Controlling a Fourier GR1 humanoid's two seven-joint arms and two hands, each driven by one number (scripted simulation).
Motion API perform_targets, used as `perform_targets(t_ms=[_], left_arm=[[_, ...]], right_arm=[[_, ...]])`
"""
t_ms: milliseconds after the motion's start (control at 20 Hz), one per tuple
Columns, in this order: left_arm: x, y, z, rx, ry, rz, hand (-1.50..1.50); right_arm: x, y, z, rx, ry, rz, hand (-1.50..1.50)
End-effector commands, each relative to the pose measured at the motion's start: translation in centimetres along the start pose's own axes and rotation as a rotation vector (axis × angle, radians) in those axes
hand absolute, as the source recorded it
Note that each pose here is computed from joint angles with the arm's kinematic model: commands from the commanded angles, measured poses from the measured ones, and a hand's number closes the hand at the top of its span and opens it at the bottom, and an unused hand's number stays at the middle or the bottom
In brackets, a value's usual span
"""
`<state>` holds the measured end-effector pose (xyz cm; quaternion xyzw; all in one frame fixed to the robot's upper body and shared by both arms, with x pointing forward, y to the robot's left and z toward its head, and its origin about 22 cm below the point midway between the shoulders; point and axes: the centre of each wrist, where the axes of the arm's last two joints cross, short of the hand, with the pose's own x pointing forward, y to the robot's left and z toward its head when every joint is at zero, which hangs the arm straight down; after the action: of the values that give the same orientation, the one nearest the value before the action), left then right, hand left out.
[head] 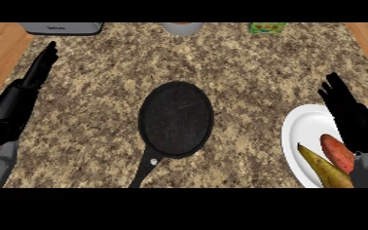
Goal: Pick the sweet potato from the plate and place it in the pan
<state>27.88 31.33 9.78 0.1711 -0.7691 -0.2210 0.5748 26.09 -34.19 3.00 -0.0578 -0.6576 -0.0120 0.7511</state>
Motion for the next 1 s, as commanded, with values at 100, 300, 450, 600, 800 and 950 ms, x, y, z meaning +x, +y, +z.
perform_targets(t_ms=[100, 300, 450, 600, 800, 950], left_arm=[[-2.8, -2.5, 3.3, 0.038, 0.204, 0.053, 0.00], [-4.9, -3.8, 5.0, 0.006, 0.384, 0.119, 0.00], [-5.1, -5.5, 7.0, 0.029, 0.468, 0.166, 0.00], [-4.3, -5.2, 5.2, 0.037, 0.462, 0.179, 0.00], [-5.1, -6.7, 7.5, 0.025, 0.467, 0.169, 0.00], [-5.5, -6.6, 6.5, 0.016, 0.448, 0.180, 0.00]], right_arm=[[4.6, -3.9, -2.1, 0.164, -0.119, -0.062, -1.50], [10.3, -6.2, -1.2, 0.243, -0.165, 0.531, -1.50], [2.3, -12.8, 2.1, -0.165, 0.061, 0.119, -1.50], [3.6, -17.4, 4.2, -0.047, 0.131, 0.266, -1.50], [7.0, -18.7, 4.9, 0.118, 0.137, 0.593, -1.50], [9.7, -19.9, 3.7, 0.177, 0.121, 0.651, -1.50]])
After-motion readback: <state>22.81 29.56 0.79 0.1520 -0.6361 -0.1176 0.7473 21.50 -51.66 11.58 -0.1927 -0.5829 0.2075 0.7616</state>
